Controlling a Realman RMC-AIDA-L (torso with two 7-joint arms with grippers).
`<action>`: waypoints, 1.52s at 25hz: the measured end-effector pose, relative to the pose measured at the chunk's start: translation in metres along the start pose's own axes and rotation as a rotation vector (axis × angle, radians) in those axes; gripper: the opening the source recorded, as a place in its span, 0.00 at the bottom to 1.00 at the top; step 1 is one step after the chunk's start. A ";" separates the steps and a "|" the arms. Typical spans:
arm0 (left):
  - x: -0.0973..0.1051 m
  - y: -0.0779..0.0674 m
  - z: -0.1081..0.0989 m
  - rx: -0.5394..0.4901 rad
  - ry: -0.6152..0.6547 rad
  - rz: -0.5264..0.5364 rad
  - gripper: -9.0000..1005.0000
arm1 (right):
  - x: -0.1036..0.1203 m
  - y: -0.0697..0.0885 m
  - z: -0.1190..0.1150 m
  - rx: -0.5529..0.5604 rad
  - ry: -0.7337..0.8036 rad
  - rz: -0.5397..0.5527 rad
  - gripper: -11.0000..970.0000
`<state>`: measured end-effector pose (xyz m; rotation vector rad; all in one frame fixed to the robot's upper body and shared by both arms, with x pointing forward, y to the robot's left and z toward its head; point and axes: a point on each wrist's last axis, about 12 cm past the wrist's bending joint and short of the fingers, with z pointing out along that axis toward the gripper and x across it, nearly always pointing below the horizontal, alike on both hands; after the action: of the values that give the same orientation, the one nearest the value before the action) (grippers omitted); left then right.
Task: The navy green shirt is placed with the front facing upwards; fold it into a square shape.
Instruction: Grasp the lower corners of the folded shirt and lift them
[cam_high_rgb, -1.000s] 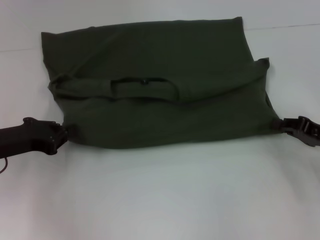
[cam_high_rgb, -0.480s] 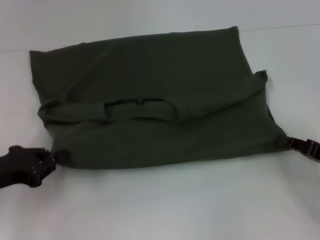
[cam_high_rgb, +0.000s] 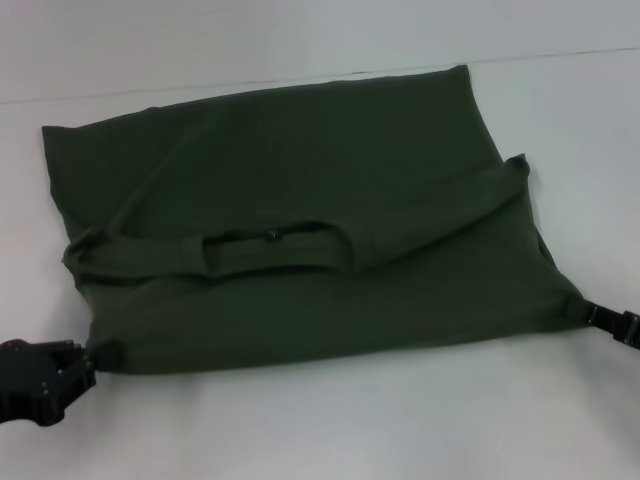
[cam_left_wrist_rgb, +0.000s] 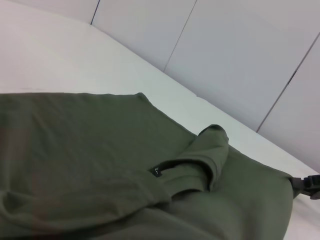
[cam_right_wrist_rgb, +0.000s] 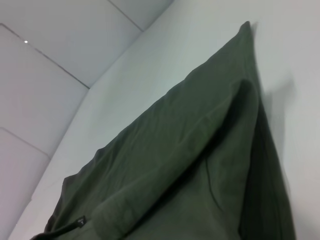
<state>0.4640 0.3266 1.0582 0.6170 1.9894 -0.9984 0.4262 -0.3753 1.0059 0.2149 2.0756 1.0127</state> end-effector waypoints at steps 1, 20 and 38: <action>0.001 -0.001 -0.001 0.003 0.001 -0.002 0.05 | 0.003 0.001 -0.002 -0.005 -0.001 -0.001 0.06; 0.031 -0.014 -0.014 0.054 0.116 -0.012 0.05 | 0.036 0.007 -0.039 -0.061 -0.025 -0.079 0.06; 0.002 -0.023 -0.038 0.105 -0.206 0.065 0.05 | -0.009 0.030 -0.047 -0.255 -0.287 -0.259 0.06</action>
<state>0.4297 0.3445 1.0795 0.6057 1.7355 -1.0872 0.3931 -0.3871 1.0498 -0.0375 1.6496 1.0100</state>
